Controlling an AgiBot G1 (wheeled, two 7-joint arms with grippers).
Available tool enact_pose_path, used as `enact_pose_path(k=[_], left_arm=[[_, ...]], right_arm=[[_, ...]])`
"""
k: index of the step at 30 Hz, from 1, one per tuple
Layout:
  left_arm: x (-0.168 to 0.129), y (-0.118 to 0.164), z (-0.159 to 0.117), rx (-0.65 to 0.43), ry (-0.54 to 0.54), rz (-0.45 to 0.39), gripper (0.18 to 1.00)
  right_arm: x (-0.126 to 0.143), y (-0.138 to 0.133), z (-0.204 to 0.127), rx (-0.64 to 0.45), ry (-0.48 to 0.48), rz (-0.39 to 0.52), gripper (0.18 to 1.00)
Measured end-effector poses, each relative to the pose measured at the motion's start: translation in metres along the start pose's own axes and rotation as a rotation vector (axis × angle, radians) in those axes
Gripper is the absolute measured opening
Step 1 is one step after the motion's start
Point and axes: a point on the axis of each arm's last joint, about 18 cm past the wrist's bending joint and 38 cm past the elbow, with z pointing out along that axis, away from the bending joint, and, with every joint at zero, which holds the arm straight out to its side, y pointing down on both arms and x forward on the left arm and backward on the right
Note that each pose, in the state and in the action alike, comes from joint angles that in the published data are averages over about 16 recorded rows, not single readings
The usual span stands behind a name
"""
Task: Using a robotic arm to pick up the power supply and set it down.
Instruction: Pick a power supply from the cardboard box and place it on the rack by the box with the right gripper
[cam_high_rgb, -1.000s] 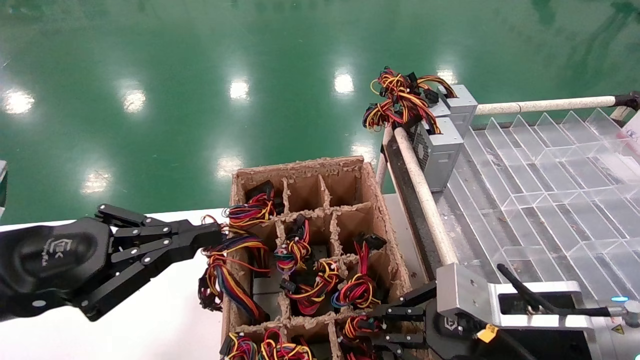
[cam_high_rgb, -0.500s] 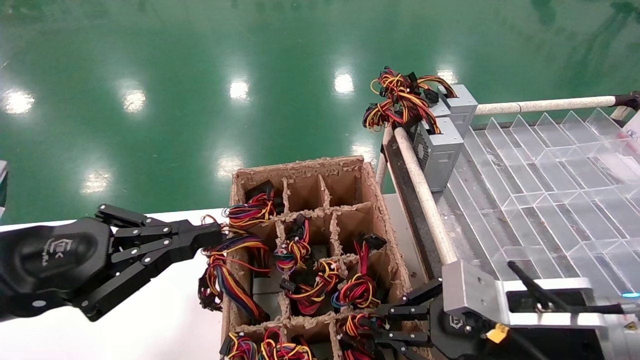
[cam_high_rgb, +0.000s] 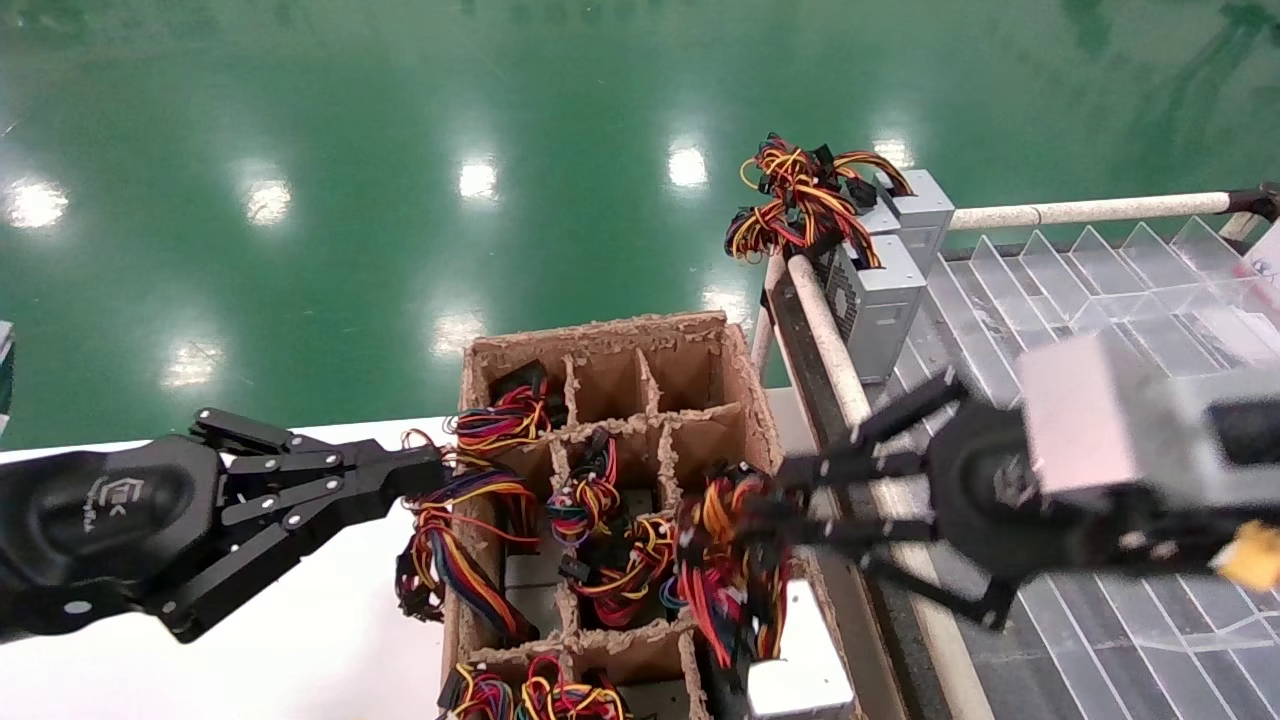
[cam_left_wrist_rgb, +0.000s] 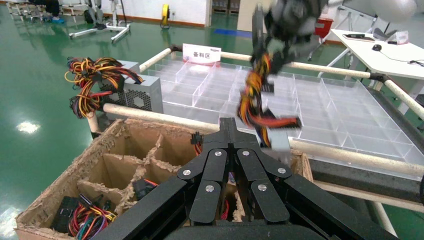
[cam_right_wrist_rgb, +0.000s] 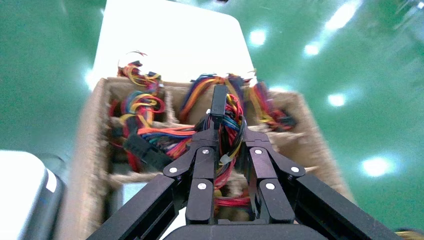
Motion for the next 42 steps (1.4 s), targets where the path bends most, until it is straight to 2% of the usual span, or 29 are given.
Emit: enact_pose_path(k=[11,21,33,42], left_arm=[[0.000,0.000,0.000,0.000,0.000,0.000,0.191],[0.000,0.000,0.000,0.000,0.000,0.000,0.191],[0.000,0.000,0.000,0.000,0.000,0.000,0.191],[0.000,0.000,0.000,0.000,0.000,0.000,0.191]], right_arm=[[0.050,-0.074,-0.031,-0.129,0.067,-0.332,0.246],[0.090,-0.114,-0.052,-0.288,0.149,-0.552,0.245],[0.142,-0.121,-0.081,-0.525,0.259,-0.730,0.244],[0.171,-0.097,-0.108,-0.721,0.297,-0.759,0.244]])
